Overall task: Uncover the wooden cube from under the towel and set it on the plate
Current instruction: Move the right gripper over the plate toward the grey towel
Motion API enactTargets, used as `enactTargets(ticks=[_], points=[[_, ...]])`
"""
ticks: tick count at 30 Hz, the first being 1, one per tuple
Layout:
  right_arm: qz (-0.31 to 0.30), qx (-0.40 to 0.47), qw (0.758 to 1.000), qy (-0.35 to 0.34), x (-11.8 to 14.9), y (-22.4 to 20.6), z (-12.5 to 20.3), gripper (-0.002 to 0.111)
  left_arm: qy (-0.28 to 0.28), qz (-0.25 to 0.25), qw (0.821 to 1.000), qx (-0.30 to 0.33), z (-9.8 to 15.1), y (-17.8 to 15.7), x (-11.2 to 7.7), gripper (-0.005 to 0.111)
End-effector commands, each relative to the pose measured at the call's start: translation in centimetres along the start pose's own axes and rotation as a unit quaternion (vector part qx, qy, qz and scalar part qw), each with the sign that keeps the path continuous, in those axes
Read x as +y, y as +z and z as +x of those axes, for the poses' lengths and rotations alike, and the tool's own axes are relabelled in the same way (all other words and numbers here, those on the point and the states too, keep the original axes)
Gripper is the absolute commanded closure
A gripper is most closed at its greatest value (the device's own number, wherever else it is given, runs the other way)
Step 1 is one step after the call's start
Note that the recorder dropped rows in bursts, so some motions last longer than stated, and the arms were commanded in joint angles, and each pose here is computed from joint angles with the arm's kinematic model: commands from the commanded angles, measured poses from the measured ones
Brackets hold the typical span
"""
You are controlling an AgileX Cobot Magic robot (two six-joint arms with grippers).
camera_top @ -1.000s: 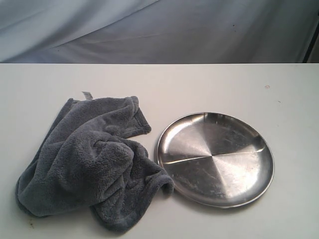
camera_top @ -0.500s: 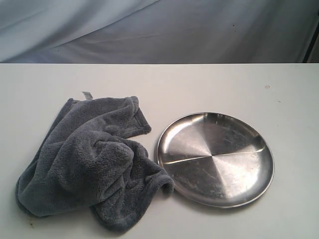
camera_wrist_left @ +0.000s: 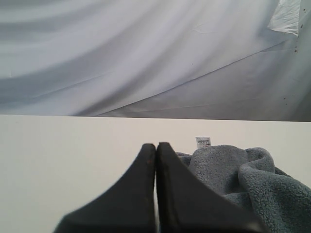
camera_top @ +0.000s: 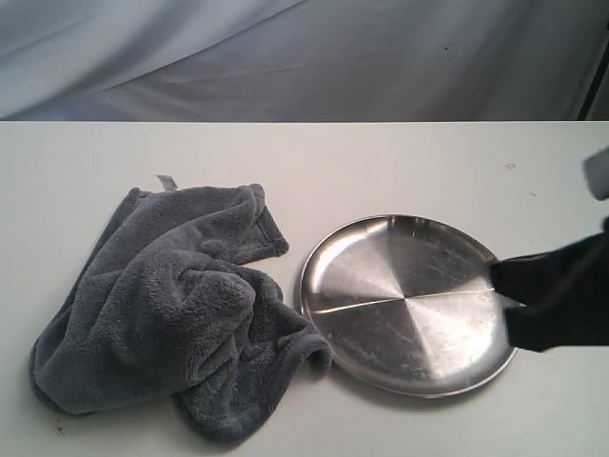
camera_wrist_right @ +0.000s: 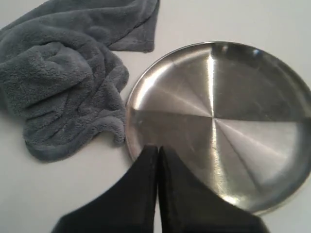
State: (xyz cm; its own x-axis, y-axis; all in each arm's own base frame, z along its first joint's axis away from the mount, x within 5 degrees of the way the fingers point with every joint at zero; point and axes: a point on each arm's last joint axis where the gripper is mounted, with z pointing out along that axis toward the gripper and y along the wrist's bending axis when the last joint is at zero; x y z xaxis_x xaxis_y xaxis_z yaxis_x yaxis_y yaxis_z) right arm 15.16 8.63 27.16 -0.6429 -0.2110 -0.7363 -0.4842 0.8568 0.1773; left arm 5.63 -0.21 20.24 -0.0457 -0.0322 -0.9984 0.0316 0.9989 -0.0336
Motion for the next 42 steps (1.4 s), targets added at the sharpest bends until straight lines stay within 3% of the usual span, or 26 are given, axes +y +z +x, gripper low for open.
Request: enactTargets(ticks=[1, 13, 30, 42], points=[[-0.028, 0.027, 0.998, -0.049, 1.8, 3.1, -2.9, 0.108, -0.001, 0.000, 1.000, 0.001, 0.1, 0.0, 0.0, 0.105], [-0.091, 0.127, 0.977, -0.147, 7.5, 9.1, -8.4, 0.108, -0.001, 0.000, 1.000, 0.001, 0.1, 0.0, 0.0, 0.105], [-0.131, 0.253, 0.919, -0.273, 15.5, 15.9, -9.5, 0.108, -0.001, 0.000, 1.000, 0.001, 0.1, 0.0, 0.0, 0.105], [-0.096, 0.296, 0.890, -0.332, 15.8, 17.1, -8.5, 0.108, -0.001, 0.000, 1.000, 0.001, 0.1, 0.0, 0.0, 0.105]])
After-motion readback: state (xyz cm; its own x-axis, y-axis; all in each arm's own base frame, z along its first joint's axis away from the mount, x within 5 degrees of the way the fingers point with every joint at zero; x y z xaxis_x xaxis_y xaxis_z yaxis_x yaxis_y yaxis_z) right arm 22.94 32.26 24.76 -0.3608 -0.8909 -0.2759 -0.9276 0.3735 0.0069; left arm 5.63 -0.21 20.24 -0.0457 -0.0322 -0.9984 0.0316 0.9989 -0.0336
